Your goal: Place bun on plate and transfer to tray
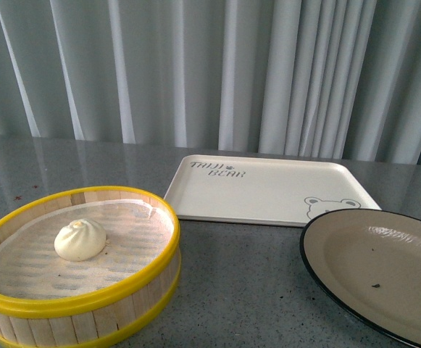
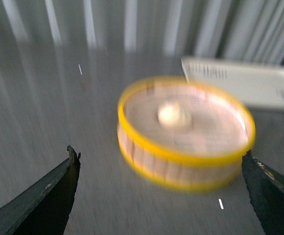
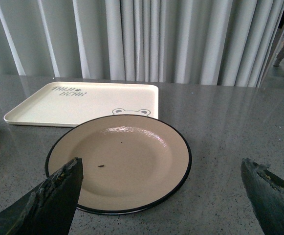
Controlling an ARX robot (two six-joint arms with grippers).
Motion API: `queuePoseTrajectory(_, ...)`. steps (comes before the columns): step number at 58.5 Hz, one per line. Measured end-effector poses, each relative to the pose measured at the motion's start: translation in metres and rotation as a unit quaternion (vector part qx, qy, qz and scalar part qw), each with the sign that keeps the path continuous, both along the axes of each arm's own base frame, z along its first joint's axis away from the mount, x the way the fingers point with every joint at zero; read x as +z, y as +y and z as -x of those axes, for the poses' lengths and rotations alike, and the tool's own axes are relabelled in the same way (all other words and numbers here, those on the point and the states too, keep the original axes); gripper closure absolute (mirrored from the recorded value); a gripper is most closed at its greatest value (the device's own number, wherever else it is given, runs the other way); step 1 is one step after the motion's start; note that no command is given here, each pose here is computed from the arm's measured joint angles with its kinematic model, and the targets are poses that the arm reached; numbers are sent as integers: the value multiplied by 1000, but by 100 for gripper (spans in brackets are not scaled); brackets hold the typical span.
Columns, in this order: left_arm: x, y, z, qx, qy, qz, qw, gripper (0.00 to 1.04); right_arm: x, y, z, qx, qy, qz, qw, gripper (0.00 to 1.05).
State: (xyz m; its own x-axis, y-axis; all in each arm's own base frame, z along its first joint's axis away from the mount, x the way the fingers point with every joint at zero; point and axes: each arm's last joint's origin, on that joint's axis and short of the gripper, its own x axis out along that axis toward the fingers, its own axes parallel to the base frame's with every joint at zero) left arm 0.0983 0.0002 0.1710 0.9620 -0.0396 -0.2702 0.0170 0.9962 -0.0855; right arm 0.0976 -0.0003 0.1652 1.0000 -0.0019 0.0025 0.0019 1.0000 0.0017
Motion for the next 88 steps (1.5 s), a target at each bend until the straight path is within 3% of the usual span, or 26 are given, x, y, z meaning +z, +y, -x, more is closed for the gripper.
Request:
queuePoseTrajectory(5,5,3,-10,10,69,15,997,7,0,0,0,0,0,0,1000,8)
queuePoseTrajectory(22,66,7,-80,8,-14,-6,1000,7,0,0,0,0,0,0,1000,8)
queuePoseTrajectory(39,84,-21,-172,-31,11,-58,998,7,0,0,0,0,0,0,1000,8)
queuePoseTrajectory(52,75,-54,-213,-70,55,-90,992,7,0,0,0,0,0,0,1000,8)
queuePoseTrajectory(63,48,-77,-226,-92,95,-117,984,7,0,0,0,0,0,0,1000,8)
queuePoseTrajectory(88,26,-73,-236,-77,117,-129,982,7,0,0,0,0,0,0,1000,8)
